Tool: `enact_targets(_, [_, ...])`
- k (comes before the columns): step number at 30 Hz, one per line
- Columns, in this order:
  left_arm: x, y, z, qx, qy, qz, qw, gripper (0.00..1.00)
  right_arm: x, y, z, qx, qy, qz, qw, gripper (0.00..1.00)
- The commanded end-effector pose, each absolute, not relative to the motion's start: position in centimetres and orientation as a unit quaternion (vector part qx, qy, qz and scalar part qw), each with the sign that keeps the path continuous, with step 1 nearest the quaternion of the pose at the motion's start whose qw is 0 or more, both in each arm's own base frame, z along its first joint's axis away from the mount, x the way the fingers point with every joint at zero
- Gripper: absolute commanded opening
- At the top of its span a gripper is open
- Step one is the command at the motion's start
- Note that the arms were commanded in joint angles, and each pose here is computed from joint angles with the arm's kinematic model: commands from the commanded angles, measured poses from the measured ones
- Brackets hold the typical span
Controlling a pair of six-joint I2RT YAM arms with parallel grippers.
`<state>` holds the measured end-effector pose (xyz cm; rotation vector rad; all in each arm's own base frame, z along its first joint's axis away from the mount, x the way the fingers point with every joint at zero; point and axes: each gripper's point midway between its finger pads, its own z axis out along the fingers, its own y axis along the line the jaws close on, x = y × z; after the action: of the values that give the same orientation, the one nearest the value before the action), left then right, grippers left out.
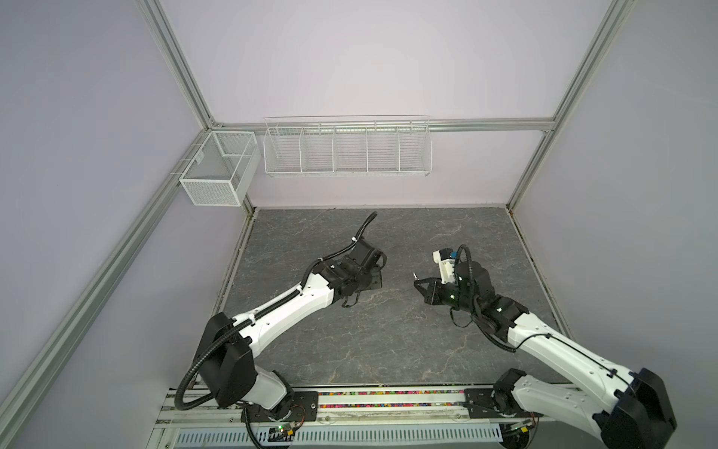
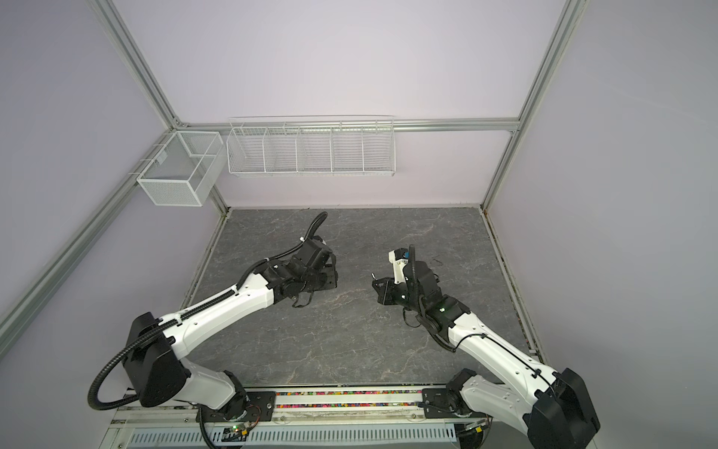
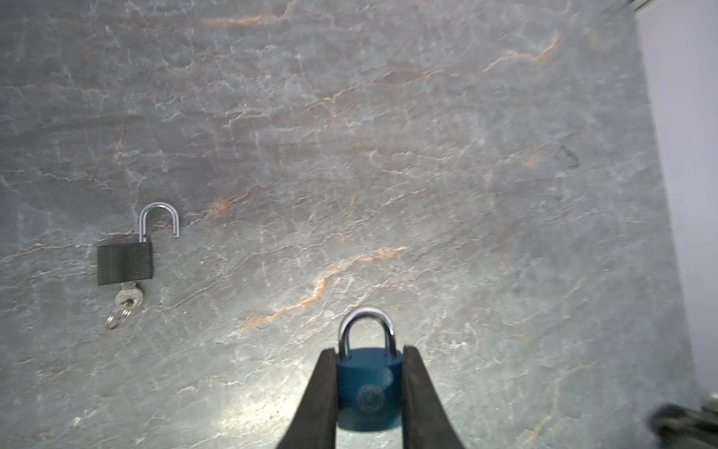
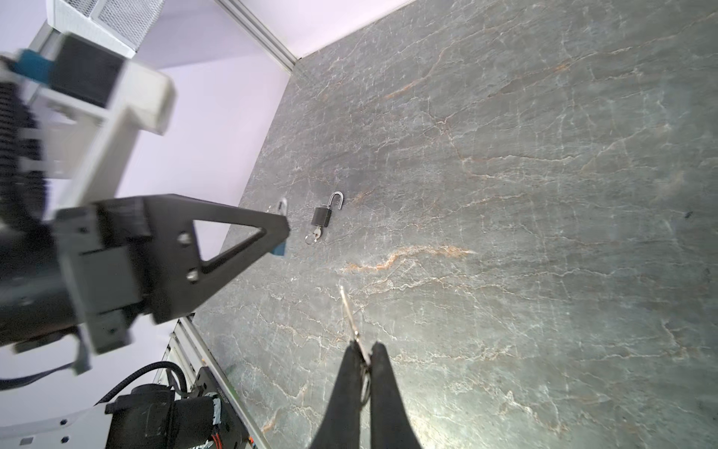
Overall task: Unlock with the key
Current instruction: 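Lift the teal padlock with the left gripper toward the key in the right gripper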
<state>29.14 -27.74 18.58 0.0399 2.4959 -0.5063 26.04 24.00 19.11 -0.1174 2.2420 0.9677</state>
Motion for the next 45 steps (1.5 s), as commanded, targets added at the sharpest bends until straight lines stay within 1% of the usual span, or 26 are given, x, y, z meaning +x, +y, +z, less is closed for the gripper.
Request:
enact_targets(1, [30.1,-28.4,22.1,-0.015,0.915,-0.231,0.330,0.00,26.0,25.2,18.7,-0.035,0.862,0.367,0.347,0.06])
enact_targets(4, [30.1,-28.8,23.4,-0.018,0.910,-0.235,0.340,0.00,25.3,26.9,18.5,-0.040,0.854,0.388,0.345,0.06])
enact_targets(8, [29.9,-29.1,24.2,-0.025,0.905,-0.237,0.352,0.00,24.8,29.0,19.3,-0.035,0.823,0.447,0.350,0.06])
enact_targets(14, [29.5,-29.3,25.6,-0.031,0.896,-0.243,0.370,0.00,24.4,30.4,21.0,-0.046,0.799,0.472,0.371,0.06])
enact_targets(19, [29.5,-28.7,26.2,-0.038,0.895,-0.236,0.377,0.00,24.6,31.6,22.5,-0.041,0.780,0.503,0.370,0.06])
enact_targets(27, [29.7,-28.5,26.8,-0.048,0.889,-0.239,0.387,0.00,25.1,33.2,22.2,-0.024,0.784,0.508,0.357,0.06])
enact_targets(36, [29.8,-27.7,26.4,-0.054,0.893,-0.213,0.392,0.00,26.5,34.2,22.2,0.009,0.783,0.512,0.354,0.06])
enact_targets(45, [30.1,-27.7,25.8,-0.052,0.898,-0.196,0.391,0.00,27.0,35.7,22.2,0.016,0.779,0.522,0.347,0.06])
